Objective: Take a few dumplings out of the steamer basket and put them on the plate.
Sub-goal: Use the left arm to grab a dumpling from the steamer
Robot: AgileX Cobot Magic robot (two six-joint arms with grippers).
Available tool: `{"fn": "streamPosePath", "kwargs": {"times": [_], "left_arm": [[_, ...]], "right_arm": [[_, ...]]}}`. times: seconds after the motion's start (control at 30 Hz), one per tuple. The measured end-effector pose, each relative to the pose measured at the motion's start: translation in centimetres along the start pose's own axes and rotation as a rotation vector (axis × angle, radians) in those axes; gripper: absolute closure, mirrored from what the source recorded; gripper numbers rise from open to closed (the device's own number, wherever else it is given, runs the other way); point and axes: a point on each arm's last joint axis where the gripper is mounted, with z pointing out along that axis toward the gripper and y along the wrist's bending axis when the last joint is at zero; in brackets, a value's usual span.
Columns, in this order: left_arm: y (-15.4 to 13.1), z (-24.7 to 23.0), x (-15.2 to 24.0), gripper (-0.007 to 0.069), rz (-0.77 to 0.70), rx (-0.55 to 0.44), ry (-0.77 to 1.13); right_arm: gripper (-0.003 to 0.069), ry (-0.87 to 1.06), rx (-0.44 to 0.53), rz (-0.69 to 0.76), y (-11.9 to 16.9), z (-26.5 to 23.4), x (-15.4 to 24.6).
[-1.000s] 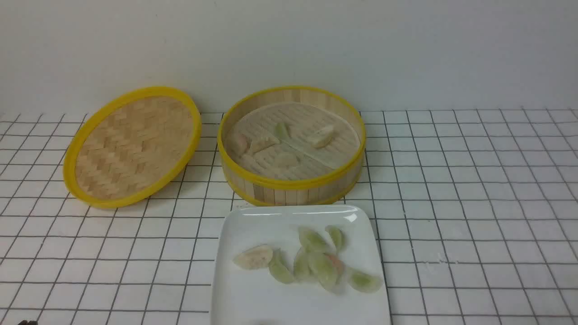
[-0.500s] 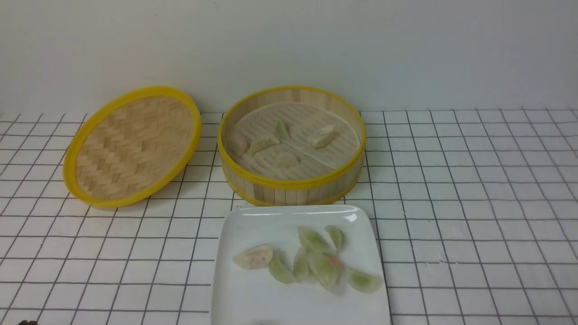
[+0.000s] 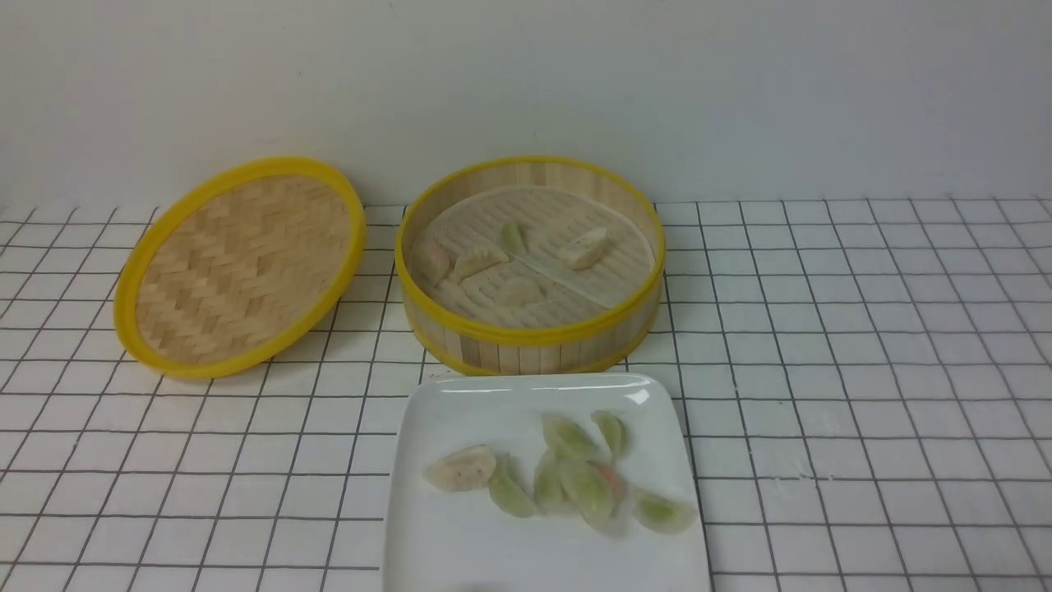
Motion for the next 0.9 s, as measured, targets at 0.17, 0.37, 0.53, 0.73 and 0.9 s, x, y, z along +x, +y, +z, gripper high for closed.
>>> {"fn": "streamPosePath", "kwargs": {"times": [0.17,0.37,0.53,0.73,0.9], "left_arm": [[0.1,-0.4,-3.0,0.0631,-0.178,-0.007,-0.309],[-4.3,0.5,-8.0,0.0631,-0.169,0.104,-0.251],[-10.0,6.3,-11.2,0.0631,0.069,0.106,0.258],[-11.5,15.4,-7.9,0.0631,0.241,0.058,1.071],[-9.4,20.6,-1.6,0.0631,0.3,0.047,1.508]], "right_arm": [[0.0669,0.0,0.0,0.001,0.0,0.0,0.0],[0.0669,0.0,0.0,0.001,0.0,0.0,0.0],[0.0669,0.0,0.0,0.001,0.0,0.0,0.0],[0.0669,-0.134,-0.065,0.266,0.4,0.0,-1.1],[0.0669,-0.357,-0.131,0.622,0.1,-0.6,-3.1]]}}
